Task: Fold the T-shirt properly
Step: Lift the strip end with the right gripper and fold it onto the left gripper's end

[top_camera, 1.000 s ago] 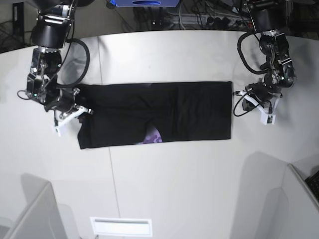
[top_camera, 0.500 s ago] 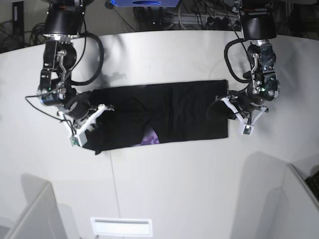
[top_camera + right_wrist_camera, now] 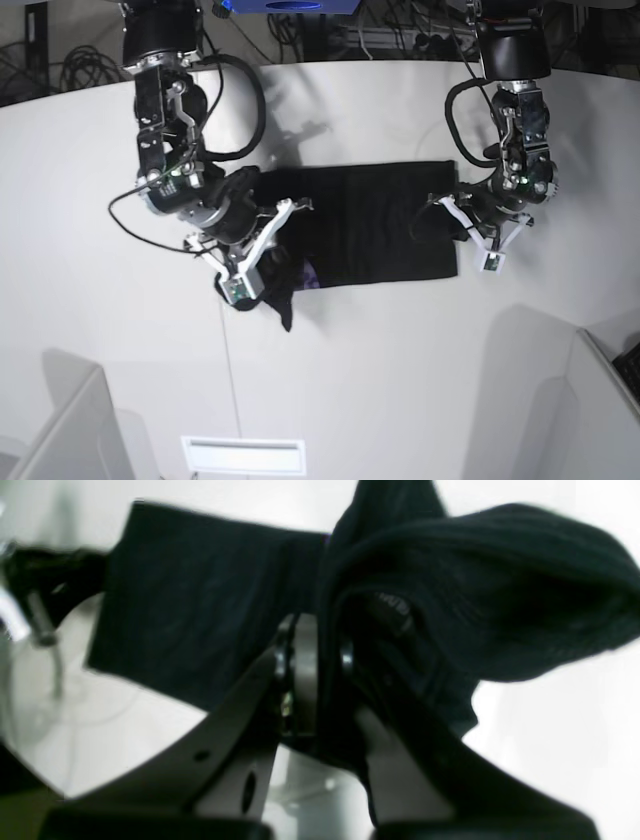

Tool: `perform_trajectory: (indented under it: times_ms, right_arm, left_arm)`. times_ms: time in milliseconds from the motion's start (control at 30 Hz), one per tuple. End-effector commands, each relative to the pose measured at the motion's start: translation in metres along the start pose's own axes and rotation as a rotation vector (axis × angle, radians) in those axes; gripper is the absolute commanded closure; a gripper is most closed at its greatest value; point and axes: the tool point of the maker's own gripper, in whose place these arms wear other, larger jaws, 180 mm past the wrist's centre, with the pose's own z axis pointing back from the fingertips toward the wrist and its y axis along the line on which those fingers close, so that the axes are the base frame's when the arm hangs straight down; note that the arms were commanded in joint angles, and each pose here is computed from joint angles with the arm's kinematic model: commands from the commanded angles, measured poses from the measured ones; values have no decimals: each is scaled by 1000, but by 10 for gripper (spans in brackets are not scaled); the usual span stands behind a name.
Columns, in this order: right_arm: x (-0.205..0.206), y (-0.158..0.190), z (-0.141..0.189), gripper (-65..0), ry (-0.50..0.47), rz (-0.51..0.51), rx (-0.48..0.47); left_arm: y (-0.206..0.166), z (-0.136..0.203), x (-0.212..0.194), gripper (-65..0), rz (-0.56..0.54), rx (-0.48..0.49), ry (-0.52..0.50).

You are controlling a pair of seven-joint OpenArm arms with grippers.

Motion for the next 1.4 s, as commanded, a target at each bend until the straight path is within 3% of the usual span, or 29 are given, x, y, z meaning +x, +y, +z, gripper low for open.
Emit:
perform_trajectory:
  times_ms: [0,267,500,667,967,1367]
  right_arm:
    - [24,11,2,0,-71,16,23]
    - [41,65,-6,0,-85,53,108]
    - [55,90,-6,0,-116,31,163]
    - [51,116,-7,0,-104,81,216]
    - [41,124,-27,0,-90,67,230]
    - [43,172,-27,0,-103,106,279]
  left_arm:
    - [3,1,-12,0,-19,12,59]
    - [23,9,-21,0,-48,49,85]
    - [28,12,-32,0,-54,58,109]
    - [28,12,-32,0,-55,57,109]
    - [27,15,-38,0,-56,58,117]
    - [23,20,-34,0,-77,57,98]
